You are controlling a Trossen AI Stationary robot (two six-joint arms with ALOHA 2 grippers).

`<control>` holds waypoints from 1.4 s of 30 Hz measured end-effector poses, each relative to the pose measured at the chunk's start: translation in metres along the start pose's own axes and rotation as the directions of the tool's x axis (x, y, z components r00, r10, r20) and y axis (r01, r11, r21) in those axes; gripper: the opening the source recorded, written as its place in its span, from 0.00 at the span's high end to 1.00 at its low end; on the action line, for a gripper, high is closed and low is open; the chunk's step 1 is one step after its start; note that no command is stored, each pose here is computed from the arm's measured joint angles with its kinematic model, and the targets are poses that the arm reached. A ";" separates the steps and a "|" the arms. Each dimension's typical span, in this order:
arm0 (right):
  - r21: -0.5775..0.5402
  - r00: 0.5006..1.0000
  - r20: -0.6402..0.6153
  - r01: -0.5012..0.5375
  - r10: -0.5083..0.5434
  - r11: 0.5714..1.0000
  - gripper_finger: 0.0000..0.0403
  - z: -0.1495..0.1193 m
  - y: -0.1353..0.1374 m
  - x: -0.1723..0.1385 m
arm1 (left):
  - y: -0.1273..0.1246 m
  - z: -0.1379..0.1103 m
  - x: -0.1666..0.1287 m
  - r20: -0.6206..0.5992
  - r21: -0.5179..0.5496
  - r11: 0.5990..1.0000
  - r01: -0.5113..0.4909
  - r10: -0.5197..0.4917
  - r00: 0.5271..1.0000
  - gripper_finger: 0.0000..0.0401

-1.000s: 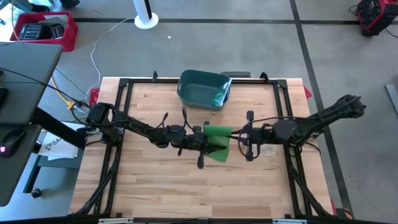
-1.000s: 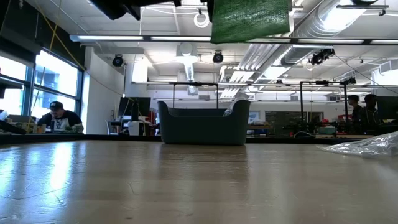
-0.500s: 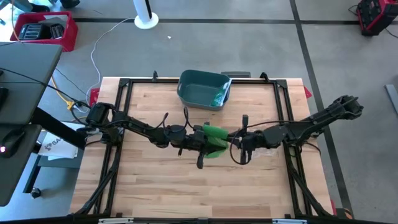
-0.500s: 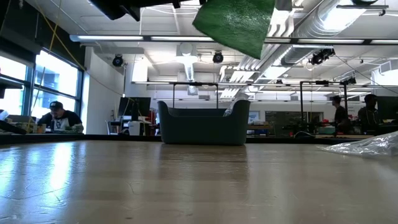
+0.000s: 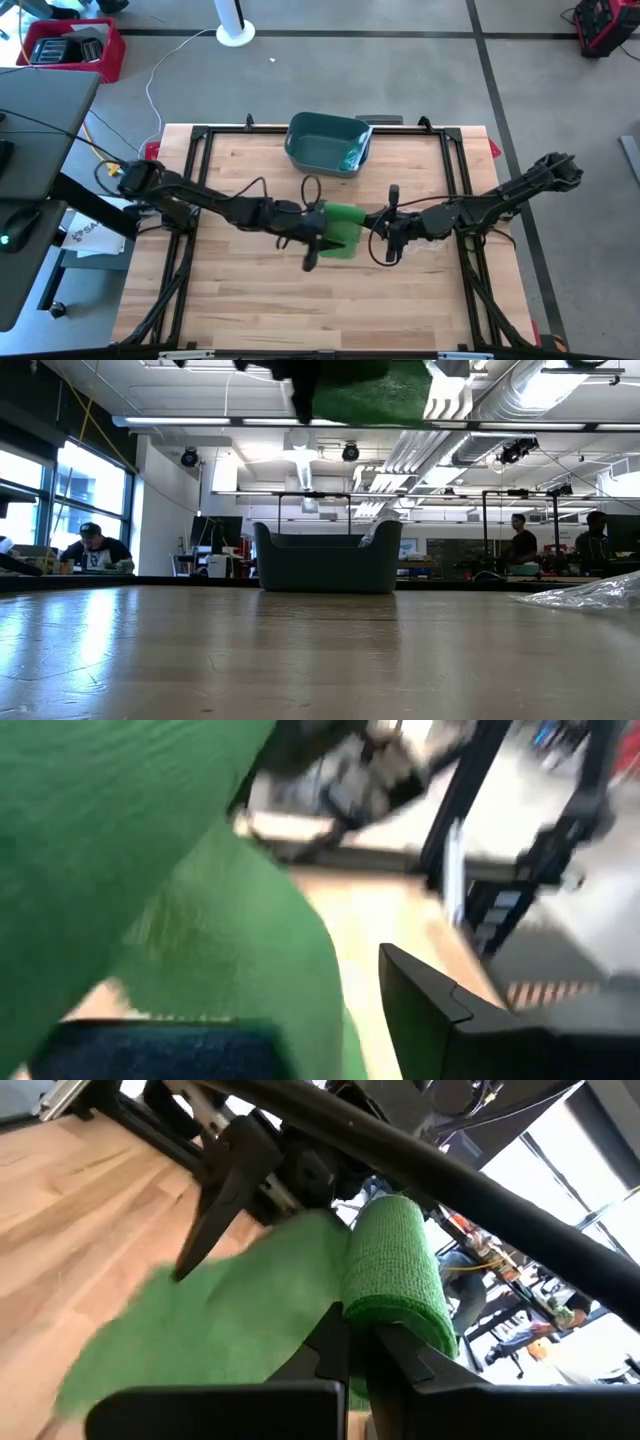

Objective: Roll bandage
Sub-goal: Roll the green bandage

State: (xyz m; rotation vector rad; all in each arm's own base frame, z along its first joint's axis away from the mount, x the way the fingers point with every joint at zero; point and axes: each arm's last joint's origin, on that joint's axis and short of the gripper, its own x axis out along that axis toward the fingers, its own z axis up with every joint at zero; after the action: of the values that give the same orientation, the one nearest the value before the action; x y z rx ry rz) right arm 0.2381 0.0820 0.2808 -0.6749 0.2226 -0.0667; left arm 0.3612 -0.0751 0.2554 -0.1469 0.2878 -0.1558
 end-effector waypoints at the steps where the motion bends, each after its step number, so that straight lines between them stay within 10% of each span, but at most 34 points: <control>1: -0.010 1.000 -0.002 -0.001 0.001 1.000 0.98 0.000 0.000 0.000 | 0.000 0.000 -0.006 -0.048 0.002 1.000 -0.021 0.021 0.999 0.79; 8: -0.087 1.000 -0.002 -0.001 0.001 0.996 0.98 -0.001 0.000 0.000 | -0.014 0.001 -0.040 -0.178 0.069 0.978 -0.199 0.209 0.962 0.78; 16: -0.109 0.999 0.023 -0.029 0.031 0.994 0.98 0.001 0.001 0.000 | -0.061 0.016 -0.056 0.078 0.372 0.844 -0.386 0.386 0.919 0.78; 23: -0.080 0.997 0.067 -0.036 0.042 0.996 0.98 0.005 -0.004 -0.007 | -0.070 0.016 -0.061 0.134 0.404 0.763 -0.505 0.497 0.857 0.78; 42: -0.002 0.963 0.241 -0.122 0.119 0.992 0.98 0.017 -0.012 -0.021 | -0.073 0.028 -0.044 0.303 0.409 0.783 -0.469 0.368 0.879 0.75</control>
State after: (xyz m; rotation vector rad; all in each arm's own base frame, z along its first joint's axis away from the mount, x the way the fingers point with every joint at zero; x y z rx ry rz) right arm 0.2215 0.0862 0.3052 -0.6492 0.0293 0.1305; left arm 0.3180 -0.1353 0.3064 0.3920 0.0599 0.2413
